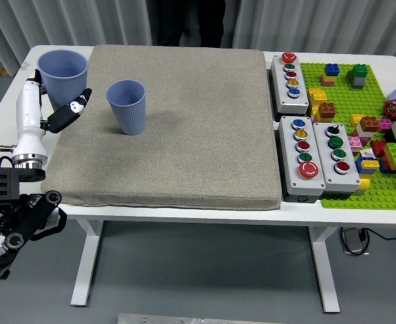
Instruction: Pick cup pour cup place
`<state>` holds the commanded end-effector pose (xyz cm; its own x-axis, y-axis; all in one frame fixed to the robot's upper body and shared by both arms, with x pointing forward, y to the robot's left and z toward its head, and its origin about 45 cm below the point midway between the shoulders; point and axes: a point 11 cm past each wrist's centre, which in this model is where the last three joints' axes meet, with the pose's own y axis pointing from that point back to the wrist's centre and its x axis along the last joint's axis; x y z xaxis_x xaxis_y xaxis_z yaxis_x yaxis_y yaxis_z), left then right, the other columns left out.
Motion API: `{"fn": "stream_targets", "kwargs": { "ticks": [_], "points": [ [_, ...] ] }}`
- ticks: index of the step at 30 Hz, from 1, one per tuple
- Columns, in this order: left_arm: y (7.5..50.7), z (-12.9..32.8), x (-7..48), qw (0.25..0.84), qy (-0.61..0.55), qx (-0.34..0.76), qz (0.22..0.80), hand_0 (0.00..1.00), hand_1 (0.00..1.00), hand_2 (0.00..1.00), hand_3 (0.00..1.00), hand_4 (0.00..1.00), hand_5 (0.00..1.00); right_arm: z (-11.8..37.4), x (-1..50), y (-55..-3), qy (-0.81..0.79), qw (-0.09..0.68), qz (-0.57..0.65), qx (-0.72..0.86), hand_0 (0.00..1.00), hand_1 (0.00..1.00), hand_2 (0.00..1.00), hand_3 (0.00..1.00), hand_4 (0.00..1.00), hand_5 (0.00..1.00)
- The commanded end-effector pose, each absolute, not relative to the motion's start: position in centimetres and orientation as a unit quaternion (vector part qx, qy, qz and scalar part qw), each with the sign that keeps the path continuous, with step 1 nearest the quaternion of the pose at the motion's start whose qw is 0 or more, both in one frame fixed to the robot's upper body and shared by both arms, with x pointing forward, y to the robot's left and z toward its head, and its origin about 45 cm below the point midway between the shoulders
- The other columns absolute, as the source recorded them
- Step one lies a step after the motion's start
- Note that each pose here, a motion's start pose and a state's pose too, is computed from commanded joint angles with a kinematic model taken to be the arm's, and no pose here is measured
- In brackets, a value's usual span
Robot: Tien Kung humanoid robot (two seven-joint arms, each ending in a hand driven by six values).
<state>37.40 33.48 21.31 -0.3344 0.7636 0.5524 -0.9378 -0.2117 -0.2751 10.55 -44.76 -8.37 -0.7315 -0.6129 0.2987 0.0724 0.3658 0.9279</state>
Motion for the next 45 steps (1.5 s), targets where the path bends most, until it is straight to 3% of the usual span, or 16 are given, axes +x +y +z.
{"fn": "stream_targets", "kwargs": {
  "ticks": [26,45],
  "points": [
    [34.1,19.6,37.1,0.556,-0.318,0.215,0.737,0.496,0.457,0.522,0.503,0.774,0.268,-8.4,10.1,-44.8,-0.761,0.324,-0.534,0.174,0.675,0.616,0.569,0.574,0.002,0.224],
    [33.3,23.7,39.2,0.508,-0.455,0.274,0.678,0.499,0.456,0.517,0.501,0.771,0.276,-8.3,10.7,-44.9,-0.765,0.319,-0.532,0.175,0.675,0.616,0.568,0.574,0.002,0.223]
  ]
}}
